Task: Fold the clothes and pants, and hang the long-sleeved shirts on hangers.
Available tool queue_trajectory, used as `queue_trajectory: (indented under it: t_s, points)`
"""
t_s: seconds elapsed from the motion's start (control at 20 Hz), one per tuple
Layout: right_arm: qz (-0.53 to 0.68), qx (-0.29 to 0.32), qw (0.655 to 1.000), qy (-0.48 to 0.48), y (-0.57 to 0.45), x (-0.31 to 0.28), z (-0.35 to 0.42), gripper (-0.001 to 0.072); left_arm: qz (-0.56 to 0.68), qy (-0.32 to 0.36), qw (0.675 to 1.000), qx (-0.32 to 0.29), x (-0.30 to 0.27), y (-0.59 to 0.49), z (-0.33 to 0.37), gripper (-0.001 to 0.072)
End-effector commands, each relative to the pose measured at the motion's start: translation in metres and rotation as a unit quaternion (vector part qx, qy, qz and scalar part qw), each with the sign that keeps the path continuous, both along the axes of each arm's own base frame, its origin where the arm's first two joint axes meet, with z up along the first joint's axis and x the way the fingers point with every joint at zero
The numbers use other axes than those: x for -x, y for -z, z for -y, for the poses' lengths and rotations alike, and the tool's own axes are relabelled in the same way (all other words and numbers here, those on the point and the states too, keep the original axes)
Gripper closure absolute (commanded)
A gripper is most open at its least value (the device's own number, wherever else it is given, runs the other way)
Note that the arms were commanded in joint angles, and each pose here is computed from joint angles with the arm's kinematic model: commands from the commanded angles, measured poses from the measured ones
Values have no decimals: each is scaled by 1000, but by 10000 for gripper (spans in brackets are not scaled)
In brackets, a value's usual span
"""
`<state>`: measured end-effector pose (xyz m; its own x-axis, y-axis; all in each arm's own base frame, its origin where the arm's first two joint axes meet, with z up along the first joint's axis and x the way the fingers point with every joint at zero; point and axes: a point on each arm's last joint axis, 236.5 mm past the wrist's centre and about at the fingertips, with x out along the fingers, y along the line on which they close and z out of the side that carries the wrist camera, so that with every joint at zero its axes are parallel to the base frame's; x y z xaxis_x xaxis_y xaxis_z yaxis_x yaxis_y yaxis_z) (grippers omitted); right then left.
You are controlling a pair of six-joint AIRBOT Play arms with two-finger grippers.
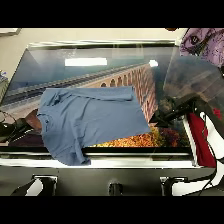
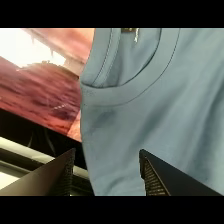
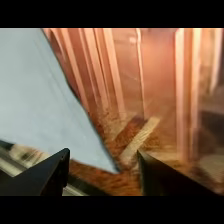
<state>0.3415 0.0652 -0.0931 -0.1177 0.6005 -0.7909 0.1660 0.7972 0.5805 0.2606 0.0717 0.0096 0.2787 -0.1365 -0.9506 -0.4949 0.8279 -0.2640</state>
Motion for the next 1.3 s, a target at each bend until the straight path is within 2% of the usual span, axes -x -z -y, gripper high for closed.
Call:
queue_trajectory:
  t_s: [0.0, 0.1, 0.15, 0.2, 0.25, 0.3, 0.35, 0.45, 0.55, 0.75, 1.05, 1.25]
  points:
    - [-17, -11, 1000, -4, 16, 19, -13, 218, -2, -1, 1000, 0, 6, 3, 2, 239]
    - [-21, -12, 1000, -13, 23, 26, -23, 220, -3, -1, 1000, 0, 6, 3, 2, 239]
    - [-22, -9, 999, -22, 26, 29, -31, 244, -4, -1, 1000, 1, 7, 3, 3, 239]
    - [-20, -7, 999, -29, 28, 31, -37, 303, -17, -9, 1000, 13, 12, 4, 7, 240]
    - [-14, -3, 999, -34, 29, 29, -41, 413, -33, -22, 999, 22, 18, 5, 10, 239]
    - [-8, -1, 999, -33, 29, 26, -42, 574, -41, -23, 999, 27, 23, 7, 11, 239]
    - [0, 3, 1000, -28, 28, 22, -42, 664, -46, -22, 998, 29, 29, 11, 10, 237]
    - [20, 10, 999, -24, 21, 16, -40, 680, -43, -42, 996, 68, 39, 25, 16, 237]
    - [39, 12, 999, -23, 9, 11, -39, 680, -45, -55, 987, 141, 52, 46, 39, 237]
    - [62, 15, 998, -23, -6, 7, -39, 680, -112, -75, 972, 194, 95, 87, 70, 237]
    - [69, 16, 997, -22, -9, 5, -39, 680, -124, -86, 966, 211, 104, 100, 83, 237]
    - [69, 16, 997, -22, -9, 5, -40, 680, -129, -70, 967, 209, 105, 101, 89, 237]
